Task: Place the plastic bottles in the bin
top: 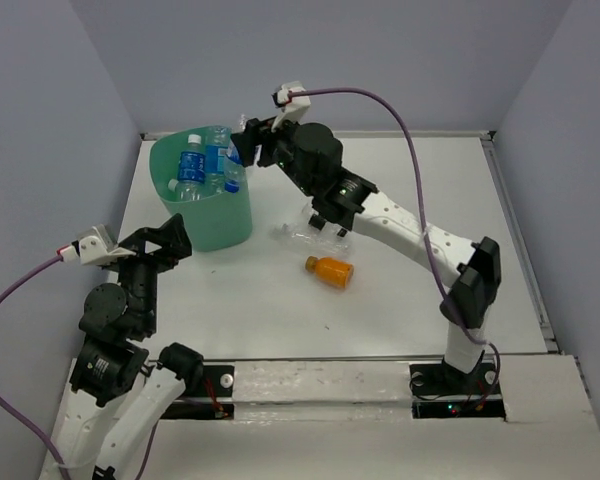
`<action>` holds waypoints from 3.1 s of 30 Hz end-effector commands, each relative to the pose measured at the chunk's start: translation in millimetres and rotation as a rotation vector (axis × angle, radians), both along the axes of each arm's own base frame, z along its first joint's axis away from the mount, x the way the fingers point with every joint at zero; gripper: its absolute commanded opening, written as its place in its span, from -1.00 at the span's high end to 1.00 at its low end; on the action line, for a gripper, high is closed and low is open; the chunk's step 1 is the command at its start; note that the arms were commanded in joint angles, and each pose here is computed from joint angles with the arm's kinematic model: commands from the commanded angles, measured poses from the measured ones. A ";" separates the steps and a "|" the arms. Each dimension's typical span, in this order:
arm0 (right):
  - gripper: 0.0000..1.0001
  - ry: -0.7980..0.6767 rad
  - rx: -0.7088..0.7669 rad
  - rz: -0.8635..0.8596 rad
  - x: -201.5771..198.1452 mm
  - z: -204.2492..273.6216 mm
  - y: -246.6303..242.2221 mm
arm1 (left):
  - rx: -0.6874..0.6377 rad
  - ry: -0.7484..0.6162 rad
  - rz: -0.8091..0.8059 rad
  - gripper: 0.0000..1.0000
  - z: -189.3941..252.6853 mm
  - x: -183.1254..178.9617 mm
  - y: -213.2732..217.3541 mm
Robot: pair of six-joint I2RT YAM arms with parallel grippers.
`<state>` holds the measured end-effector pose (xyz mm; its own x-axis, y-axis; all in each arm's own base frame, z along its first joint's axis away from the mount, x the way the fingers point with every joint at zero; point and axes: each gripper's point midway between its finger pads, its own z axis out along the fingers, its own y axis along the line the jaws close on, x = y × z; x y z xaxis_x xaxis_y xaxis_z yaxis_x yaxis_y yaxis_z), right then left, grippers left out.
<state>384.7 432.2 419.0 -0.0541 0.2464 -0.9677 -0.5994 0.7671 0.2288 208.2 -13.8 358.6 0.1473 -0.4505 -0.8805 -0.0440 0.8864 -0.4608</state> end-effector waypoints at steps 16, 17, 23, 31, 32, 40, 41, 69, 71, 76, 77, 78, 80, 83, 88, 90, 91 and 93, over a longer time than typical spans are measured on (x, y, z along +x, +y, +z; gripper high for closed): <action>-0.20 -0.391 -0.255 0.066 40.1 -49.5 105.5 | -0.028 -0.041 0.093 -0.98 -8.0 -6.5 19.3; -0.28 -0.401 -0.256 0.066 39.9 -47.0 105.8 | -0.028 -0.039 0.093 -0.98 -8.3 -6.2 19.1; -0.74 -0.440 -0.228 0.120 18.6 -29.2 122.0 | -0.031 -0.036 0.093 -0.98 -4.2 -6.4 19.4; -0.94 -0.367 -0.069 0.159 -14.8 30.8 87.4 | -0.048 0.040 -0.048 -0.98 -4.5 1.6 -10.9; -0.93 -0.353 -0.072 0.149 -14.1 30.5 77.3 | -0.043 0.065 -0.067 -0.98 -8.2 6.1 -16.6; -0.63 0.006 -0.193 0.072 -7.8 -90.5 -64.6 | -0.122 0.178 -0.410 -0.98 -46.1 29.2 -98.2; -0.58 0.038 -0.183 0.075 -9.9 -91.5 -83.9 | -0.127 0.195 -0.444 -0.98 -52.7 32.3 -107.1; -0.86 0.504 -0.680 0.286 67.5 -328.7 -138.9 | -0.195 0.593 -0.322 -0.98 -214.7 106.6 -213.9; -0.85 0.508 -0.675 0.303 68.0 -332.1 -135.4 | -0.194 0.601 -0.293 -0.98 -220.0 114.1 -215.5; -0.68 0.517 -0.670 0.315 73.9 -339.9 -129.7 | -0.179 0.659 -0.270 -0.98 -248.6 128.3 -228.6; -0.62 0.514 -0.670 0.312 75.6 -339.2 -129.4 | -0.194 0.643 -0.278 -0.98 -243.6 132.9 -233.5; -0.54 0.511 -0.673 0.297 77.8 -337.7 -130.8 | -0.194 0.638 -0.281 -0.98 -244.2 134.6 -235.8; -0.33 0.506 -0.669 0.275 83.1 -332.7 -135.6 | -0.203 0.618 -0.278 -0.98 -242.2 140.7 -238.5; -0.09 0.495 -0.668 0.249 88.9 -326.2 -141.2 | -0.195 0.602 -0.253 -0.98 -243.2 148.2 -237.4; 0.06 0.462 -0.661 0.147 99.1 -304.7 -157.3 | -0.191 0.602 -0.232 -0.98 -254.4 159.4 -241.0; 0.07 0.438 -0.651 0.109 100.4 -291.1 -161.9 | -0.203 0.592 -0.228 -0.98 -256.1 162.1 -241.6; 0.08 0.418 -0.630 0.089 100.1 -276.7 -167.8 | -0.208 0.581 -0.223 -0.98 -256.6 165.7 -243.0; 0.08 0.393 -0.611 0.074 97.2 -262.2 -170.1 | -0.212 0.580 -0.223 -0.98 -257.6 169.7 -246.6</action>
